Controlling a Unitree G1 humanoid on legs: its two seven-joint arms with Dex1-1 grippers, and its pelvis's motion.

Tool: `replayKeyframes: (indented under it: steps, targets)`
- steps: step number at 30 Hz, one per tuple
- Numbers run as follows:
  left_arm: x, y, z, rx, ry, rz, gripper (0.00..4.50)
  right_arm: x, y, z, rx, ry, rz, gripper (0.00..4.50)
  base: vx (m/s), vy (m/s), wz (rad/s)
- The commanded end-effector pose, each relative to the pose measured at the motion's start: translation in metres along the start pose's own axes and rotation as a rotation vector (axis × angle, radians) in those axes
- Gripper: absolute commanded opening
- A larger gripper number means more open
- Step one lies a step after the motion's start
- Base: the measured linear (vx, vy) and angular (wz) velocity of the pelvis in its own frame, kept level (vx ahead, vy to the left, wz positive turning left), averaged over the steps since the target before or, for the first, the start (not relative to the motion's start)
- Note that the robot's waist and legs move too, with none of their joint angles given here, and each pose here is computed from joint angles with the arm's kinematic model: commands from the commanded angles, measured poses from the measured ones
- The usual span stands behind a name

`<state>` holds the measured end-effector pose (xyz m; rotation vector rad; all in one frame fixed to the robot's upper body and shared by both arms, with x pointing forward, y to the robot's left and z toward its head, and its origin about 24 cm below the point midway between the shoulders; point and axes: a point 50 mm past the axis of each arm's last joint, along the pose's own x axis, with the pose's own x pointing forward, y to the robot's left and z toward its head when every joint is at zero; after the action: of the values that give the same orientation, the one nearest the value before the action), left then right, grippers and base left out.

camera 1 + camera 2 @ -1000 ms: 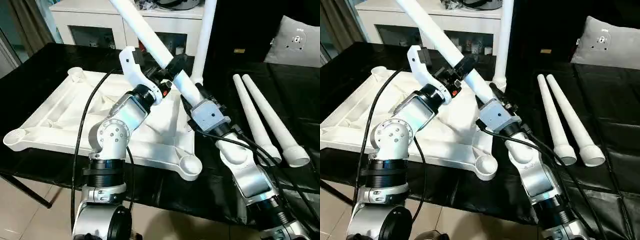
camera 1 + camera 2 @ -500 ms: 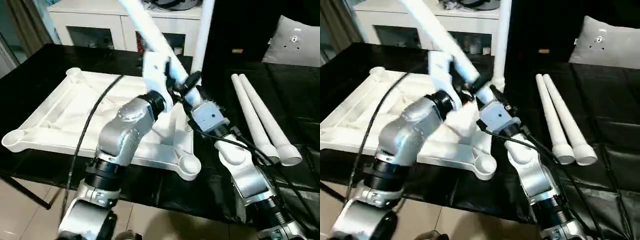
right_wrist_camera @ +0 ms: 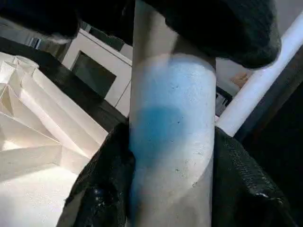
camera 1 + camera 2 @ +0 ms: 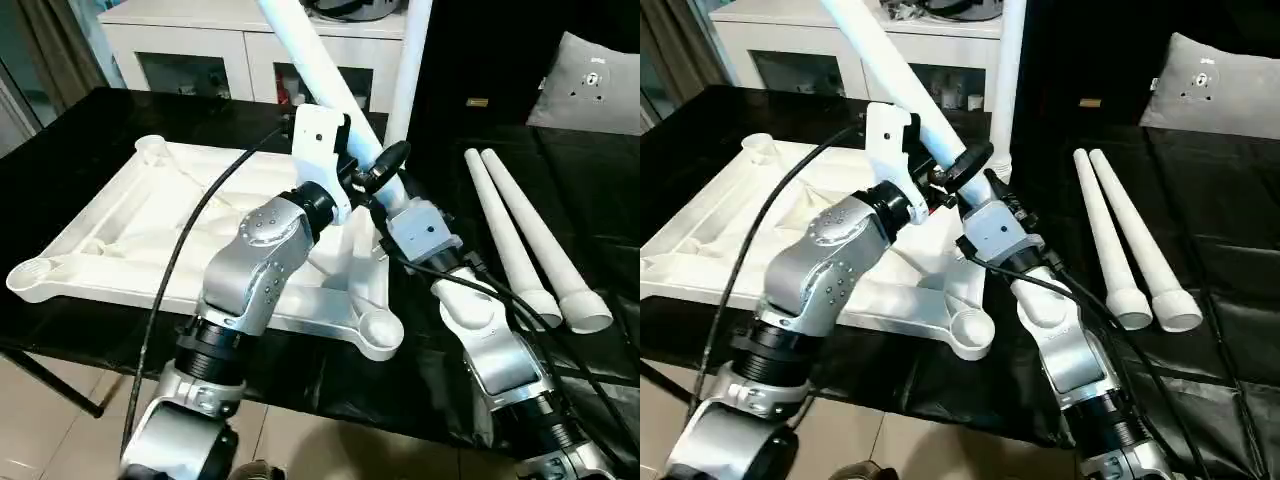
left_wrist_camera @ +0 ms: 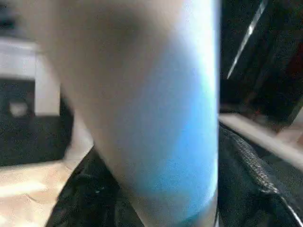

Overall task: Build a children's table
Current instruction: Pick table leg

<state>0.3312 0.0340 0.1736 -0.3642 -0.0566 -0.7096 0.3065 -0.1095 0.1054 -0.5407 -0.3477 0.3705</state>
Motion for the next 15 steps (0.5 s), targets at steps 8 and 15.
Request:
replayKeyframes:
  steps: [8, 15]
  targets:
    - [-0.0009, 0.0035, 0.0068, -0.313, -0.075, 0.028, 2.01, 0.0029, 0.0008, 0.0038, -0.010, -0.021, 0.018, 1.84, 0.000, 0.000, 0.00]
    - [-0.0007, 0.0086, 0.0055, -0.369, -0.072, 0.090, 1.93, 0.0033, 0.0006, 0.0037, -0.013, -0.015, 0.018, 1.84, 0.000, 0.000, 0.00]
